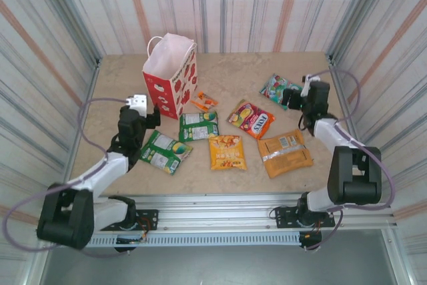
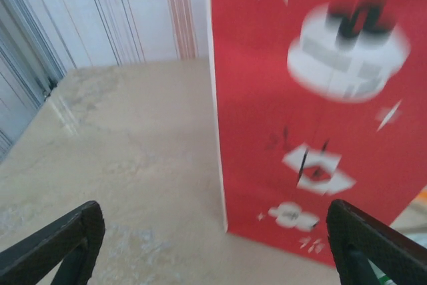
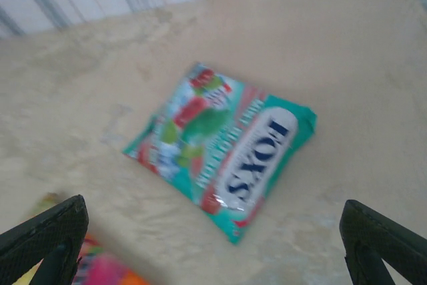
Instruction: Place the snacks into the paper bag
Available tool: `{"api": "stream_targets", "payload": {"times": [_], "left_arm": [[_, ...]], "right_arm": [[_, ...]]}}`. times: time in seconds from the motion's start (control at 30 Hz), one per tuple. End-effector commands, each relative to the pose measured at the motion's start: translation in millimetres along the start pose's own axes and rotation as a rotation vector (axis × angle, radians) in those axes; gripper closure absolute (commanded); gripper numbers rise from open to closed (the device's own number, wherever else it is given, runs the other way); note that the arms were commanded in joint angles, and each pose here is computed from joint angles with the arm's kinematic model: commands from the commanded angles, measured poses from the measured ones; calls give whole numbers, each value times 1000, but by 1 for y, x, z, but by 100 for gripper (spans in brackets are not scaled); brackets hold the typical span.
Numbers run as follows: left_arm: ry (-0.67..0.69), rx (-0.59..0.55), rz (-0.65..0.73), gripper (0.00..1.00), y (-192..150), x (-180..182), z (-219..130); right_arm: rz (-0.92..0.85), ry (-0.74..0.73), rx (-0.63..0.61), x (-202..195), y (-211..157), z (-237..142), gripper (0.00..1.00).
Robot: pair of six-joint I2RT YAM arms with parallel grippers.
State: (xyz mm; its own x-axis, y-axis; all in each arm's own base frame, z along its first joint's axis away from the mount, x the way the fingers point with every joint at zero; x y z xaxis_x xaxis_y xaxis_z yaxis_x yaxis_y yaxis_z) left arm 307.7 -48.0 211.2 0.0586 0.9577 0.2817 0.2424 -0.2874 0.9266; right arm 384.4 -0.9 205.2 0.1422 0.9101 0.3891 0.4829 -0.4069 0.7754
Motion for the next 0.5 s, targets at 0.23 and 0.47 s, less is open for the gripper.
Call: {"api": "stream_targets", "payload": {"times": [0.23, 0.47], "left_arm": [[-432, 122, -304, 25, 22, -31, -57], [-729, 309, -497, 36, 13, -67, -77]], "right_arm": [[183, 179, 532, 79, -55, -74, 1], [166, 175, 735, 102, -129, -109, 2]]}}
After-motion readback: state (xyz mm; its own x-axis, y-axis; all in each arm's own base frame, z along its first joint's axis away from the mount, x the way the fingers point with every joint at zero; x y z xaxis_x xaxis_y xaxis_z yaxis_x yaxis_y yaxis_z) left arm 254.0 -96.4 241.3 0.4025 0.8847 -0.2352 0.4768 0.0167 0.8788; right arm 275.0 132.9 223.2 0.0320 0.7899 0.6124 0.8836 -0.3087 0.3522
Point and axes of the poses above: each hand's point on the last joint's axis, 136 mm out from that joint toward the fingers, its own z axis out along the fingers, its own x axis along the line the jaws close on, y = z × x, the point moved 6 cm from there along -z, back along the fingers, and after that the axes turned 13 degrees about z, right-handed, at the moved point
